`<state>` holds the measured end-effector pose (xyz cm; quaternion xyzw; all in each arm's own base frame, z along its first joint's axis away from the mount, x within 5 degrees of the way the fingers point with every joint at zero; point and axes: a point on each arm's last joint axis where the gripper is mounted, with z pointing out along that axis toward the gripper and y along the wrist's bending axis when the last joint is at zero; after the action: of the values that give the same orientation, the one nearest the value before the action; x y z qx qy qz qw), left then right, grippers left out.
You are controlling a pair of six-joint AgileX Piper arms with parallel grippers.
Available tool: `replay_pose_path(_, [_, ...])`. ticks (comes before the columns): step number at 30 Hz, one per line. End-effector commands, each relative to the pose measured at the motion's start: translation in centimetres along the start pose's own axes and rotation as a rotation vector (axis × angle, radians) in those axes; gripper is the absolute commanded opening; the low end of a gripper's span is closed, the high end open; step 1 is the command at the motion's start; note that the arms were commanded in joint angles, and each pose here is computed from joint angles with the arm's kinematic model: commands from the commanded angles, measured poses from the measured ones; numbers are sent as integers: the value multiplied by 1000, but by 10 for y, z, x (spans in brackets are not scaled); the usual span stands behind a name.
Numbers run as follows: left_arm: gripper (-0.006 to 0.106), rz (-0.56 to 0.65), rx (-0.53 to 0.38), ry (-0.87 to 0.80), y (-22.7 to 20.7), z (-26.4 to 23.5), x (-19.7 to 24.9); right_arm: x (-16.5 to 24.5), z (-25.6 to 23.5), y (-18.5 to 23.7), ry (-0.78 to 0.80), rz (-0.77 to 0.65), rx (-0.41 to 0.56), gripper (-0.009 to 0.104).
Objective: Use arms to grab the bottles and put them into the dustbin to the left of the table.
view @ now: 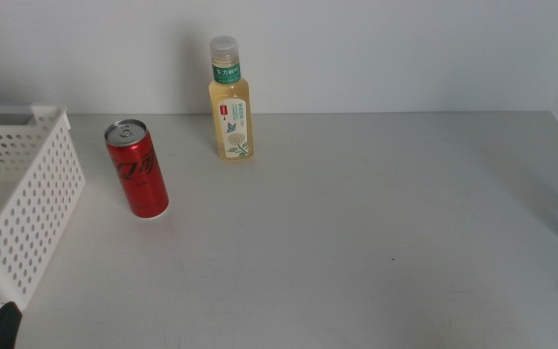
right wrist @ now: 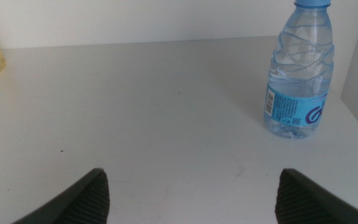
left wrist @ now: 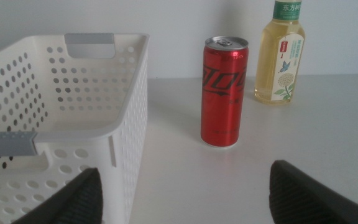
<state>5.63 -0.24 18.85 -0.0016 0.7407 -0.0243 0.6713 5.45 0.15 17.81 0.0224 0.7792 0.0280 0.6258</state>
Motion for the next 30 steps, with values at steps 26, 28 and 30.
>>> replay_pose_path(26, [90, 36, 176, -150, -29, 89, -6, -10, -3, 0, -102, -17, 5, 71])
replay_pose_path(28, [90, 39, 173, -152, -29, 93, -2, -10, -3, 0, -102, -17, 5, 71])
replay_pose_path(30, [90, 40, 172, -144, -30, 96, 2, -10, -3, 0, -102, -17, 5, 71])
